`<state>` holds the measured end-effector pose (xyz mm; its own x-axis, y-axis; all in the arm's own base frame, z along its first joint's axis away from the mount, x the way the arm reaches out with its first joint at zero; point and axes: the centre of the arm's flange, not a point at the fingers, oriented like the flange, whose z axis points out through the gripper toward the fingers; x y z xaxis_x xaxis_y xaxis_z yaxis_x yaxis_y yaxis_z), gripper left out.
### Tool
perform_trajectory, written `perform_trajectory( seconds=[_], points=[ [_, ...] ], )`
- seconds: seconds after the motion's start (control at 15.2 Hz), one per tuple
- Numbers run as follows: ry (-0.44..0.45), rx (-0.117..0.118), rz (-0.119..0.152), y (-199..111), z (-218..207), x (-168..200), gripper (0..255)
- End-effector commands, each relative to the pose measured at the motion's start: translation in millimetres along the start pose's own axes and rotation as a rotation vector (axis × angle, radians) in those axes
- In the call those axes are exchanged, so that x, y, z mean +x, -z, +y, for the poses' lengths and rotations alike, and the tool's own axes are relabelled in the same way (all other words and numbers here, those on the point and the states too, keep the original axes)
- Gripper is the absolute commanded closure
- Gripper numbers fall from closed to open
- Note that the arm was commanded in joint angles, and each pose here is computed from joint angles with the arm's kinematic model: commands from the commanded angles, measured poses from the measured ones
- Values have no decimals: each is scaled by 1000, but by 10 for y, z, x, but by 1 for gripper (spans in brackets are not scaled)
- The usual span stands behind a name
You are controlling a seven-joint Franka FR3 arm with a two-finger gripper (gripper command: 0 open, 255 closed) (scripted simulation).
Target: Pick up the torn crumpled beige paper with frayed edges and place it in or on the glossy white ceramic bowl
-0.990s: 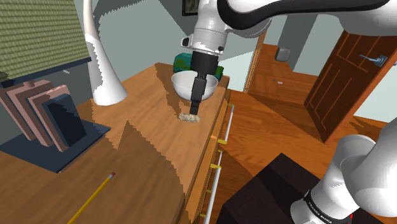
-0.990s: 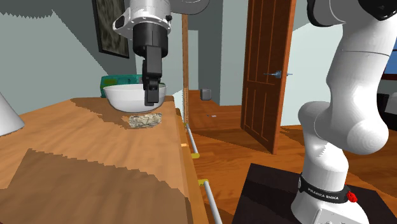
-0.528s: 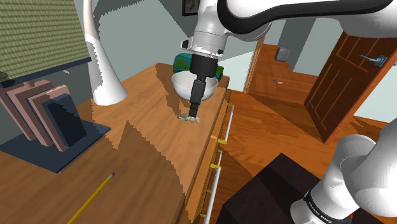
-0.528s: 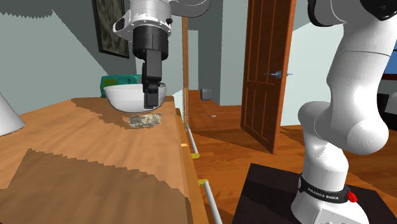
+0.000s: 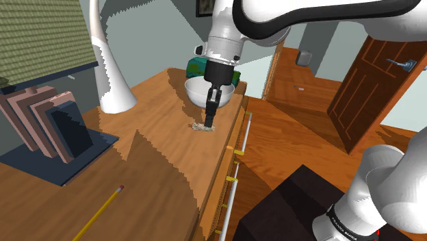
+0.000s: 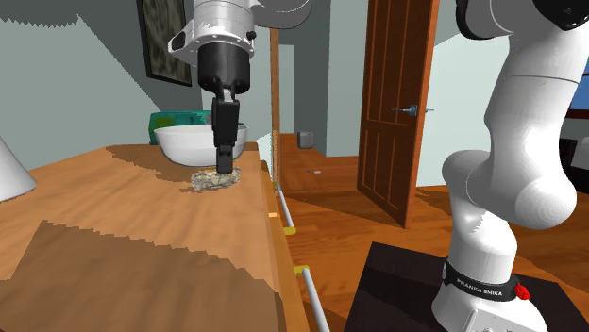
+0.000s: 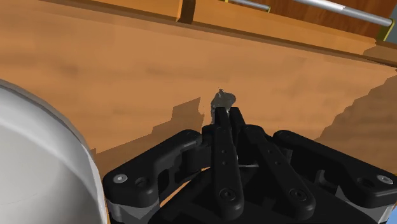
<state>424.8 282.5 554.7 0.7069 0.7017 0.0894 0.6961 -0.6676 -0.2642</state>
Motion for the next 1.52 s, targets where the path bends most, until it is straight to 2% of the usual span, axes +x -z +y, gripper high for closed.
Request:
perform_trajectory(
  seconds=[0.0,0.2,1.45],
  points=[
    [0,0,0,-2,0,0,255],
    [0,0,0,-1,-5,11,255],
    [0,0,0,962,-270,101,255]
  ],
)
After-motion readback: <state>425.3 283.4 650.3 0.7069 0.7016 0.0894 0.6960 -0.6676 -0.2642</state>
